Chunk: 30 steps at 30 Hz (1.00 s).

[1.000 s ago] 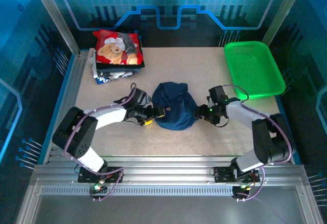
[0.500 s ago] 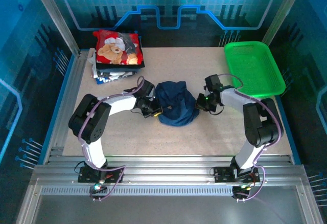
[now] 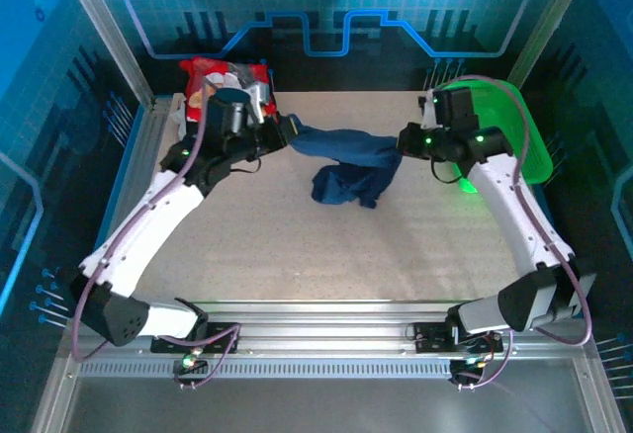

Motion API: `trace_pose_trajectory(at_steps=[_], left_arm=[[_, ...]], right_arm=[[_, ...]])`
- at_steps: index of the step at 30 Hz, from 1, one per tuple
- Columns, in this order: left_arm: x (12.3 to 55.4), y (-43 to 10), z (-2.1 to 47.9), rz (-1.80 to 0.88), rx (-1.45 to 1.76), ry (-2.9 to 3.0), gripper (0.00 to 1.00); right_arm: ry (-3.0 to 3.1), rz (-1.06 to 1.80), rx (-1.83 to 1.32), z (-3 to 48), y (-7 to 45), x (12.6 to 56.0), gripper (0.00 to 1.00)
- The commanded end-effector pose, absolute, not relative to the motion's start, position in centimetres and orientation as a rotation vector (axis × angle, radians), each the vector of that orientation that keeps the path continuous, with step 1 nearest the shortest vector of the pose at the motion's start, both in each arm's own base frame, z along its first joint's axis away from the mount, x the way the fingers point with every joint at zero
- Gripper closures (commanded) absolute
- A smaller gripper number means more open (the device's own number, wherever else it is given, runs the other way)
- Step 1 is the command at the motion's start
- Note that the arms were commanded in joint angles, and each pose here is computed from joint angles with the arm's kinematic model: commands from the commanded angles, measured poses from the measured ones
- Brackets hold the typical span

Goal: Fold and stack the t-shirts

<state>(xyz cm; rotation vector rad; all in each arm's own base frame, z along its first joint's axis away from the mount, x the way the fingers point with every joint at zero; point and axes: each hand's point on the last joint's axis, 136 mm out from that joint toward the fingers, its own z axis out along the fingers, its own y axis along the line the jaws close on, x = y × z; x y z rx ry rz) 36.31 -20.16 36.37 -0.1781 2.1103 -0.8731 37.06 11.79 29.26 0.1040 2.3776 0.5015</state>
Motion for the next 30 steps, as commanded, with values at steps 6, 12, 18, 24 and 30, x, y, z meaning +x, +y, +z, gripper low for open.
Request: trace_pose_trajectory(at_steps=[6, 12, 18, 24, 30], left_arm=[[34.6, -17.5, 44.8, -0.817, -0.099, 1.962, 1.00], [34.7, -15.4, 51.5, -0.722, -0.036, 1.836, 1.00], [33.3, -13.7, 56.8, -0.687, 0.006, 1.697, 1.00], [32.3, -15.0, 54.8, -0.777, 0.052, 1.730, 1.00], [30.8, -15.3, 41.1, -0.853, -0.067, 2.002, 1.00]], right_arm=[[2.241, 0.601, -0.044, 37.7, 12.1, 36.1, 0.89], [2.087, 0.577, -0.041, 43.1, 11.3, 38.4, 0.90], [1.909, 0.629, -0.136, 48.9, 11.4, 37.6, 0.89], [1.949, 0.736, -0.175, 47.0, 11.6, 36.0, 0.89], [2.160, 0.797, -0.151, 37.9, 11.5, 32.5, 0.89]])
